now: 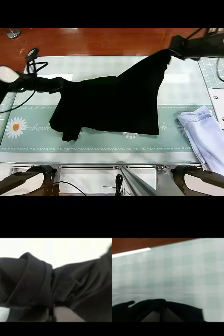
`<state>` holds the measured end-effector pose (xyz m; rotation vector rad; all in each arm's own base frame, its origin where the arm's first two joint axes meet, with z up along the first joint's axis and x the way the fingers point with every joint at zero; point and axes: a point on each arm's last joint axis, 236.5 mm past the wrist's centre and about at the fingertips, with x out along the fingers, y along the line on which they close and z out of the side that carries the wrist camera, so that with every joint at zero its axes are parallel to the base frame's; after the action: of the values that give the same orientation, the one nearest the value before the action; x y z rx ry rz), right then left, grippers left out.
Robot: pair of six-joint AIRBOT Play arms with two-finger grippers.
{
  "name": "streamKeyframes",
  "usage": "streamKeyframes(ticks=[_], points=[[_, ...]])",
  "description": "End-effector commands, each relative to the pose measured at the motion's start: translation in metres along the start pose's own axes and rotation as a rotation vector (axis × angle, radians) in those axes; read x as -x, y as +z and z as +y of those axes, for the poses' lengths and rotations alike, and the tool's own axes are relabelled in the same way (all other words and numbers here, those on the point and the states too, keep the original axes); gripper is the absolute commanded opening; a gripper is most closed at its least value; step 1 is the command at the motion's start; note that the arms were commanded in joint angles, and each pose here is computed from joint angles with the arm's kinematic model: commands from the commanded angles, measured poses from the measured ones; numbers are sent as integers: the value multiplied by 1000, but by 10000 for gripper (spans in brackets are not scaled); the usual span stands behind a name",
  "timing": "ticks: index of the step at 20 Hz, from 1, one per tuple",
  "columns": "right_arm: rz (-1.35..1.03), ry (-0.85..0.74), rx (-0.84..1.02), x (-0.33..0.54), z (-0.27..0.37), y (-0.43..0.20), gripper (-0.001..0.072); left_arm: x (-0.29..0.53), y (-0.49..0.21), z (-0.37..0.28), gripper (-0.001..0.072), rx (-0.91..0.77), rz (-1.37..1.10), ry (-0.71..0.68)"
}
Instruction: Fold the shirts.
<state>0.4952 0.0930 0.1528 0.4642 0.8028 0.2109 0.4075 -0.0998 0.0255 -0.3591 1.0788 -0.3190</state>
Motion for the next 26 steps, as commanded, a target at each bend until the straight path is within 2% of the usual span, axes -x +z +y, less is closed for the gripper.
streamKeyframes(ticks=[1, 2, 3, 6, 7, 9, 11, 12, 15, 17, 20, 24, 25, 26], points=[[10, 158, -310, -50, -4, 11, 183, -28, 2, -4, 698, 1, 90, -26], [7, 183, -369, -48, -10, 16, 478, -25, -6, 2, 706, -8, 147, -12], [5, 190, -382, -41, -22, 22, 633, -18, -15, 16, 706, -22, 208, 23], [118, 147, -331, 2, -70, 10, 628, 19, -35, 78, 705, 83, 299, 157], [196, 90, -283, 21, -94, -8, 628, 33, -43, 97, 705, 154, 309, 170], [336, -123, -191, 60, -154, -53, 628, 54, -71, 129, 704, 311, 329, 189], [311, -179, -252, 83, -186, -82, 629, 64, -104, 150, 704, 469, 311, 171], [245, -141, -325, 84, -189, -92, 629, 63, -116, 149, 704, 560, 283, 113], [150, 0, -441, 72, -174, -144, 628, 52, -122, 114, 704, 762, 164, -224], [165, 53, -485, 63, -161, -182, 628, 41, -128, 106, 703, 748, 136, -285], [210, 93, -517, 58, -151, -218, 628, 26, -123, 107, 703, 648, 80, -264], [250, 99, -526, 55, -149, -237, 628, 6, -118, 99, 698, 631, 86, -255], [251, 100, -526, 55, -149, -237, 628, 0, -118, 99, 597, 630, 85, -246], [254, 100, -527, 55, -149, -237, 627, -5, -117, 99, 211, 628, 87, -240]])
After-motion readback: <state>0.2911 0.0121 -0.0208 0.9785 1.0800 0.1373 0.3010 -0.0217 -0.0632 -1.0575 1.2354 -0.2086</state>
